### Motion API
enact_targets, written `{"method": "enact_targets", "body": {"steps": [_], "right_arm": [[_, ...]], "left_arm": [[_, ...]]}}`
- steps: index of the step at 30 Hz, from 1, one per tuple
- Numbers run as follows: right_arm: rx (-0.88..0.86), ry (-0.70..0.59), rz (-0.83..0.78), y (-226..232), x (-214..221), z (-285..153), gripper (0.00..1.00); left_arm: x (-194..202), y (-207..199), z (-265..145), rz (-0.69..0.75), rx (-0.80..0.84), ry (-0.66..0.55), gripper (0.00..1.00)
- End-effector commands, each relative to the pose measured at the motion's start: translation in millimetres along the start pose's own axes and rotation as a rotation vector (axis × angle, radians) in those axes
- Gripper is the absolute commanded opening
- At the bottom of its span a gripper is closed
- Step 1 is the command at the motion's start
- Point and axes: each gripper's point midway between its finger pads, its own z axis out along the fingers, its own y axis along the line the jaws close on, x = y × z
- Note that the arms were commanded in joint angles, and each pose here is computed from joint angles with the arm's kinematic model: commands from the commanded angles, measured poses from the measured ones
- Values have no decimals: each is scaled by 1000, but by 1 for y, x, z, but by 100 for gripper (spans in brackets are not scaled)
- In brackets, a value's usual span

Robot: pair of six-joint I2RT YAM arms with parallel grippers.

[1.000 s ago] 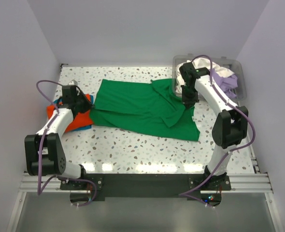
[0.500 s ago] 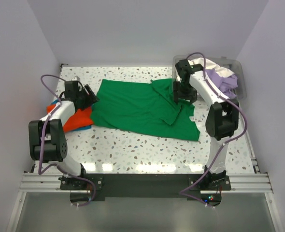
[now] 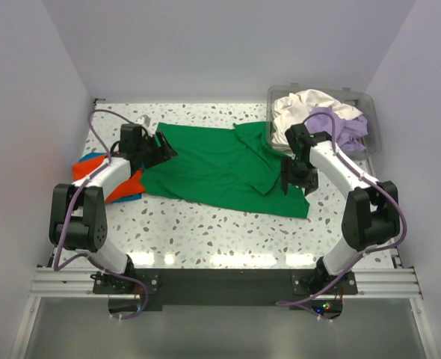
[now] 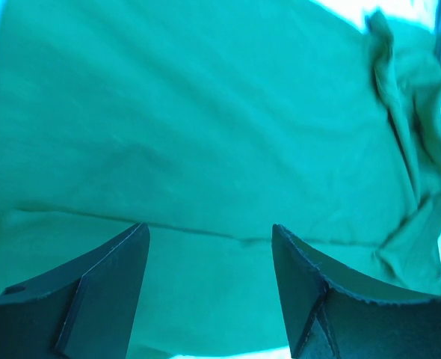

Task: Fold and stack the t-shirts
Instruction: Fold the tshirt

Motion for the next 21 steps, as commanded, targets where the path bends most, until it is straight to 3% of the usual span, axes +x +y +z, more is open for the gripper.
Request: {"method": "enact_targets", "body": {"steps": [1, 8, 17, 21], "right_arm": [[1, -3, 63, -10, 13, 10, 66], [44, 55, 134, -42, 37, 35, 61], [-33, 125, 148, -33, 45, 71, 51], [11, 165, 154, -41, 57, 79, 47]], "left_arm": [[13, -20, 8, 39, 81, 18, 72], [29, -30, 12, 50, 118, 67, 72], [29, -31, 6, 70, 112, 63, 72], [30, -29, 3, 69, 102, 56, 72]]}}
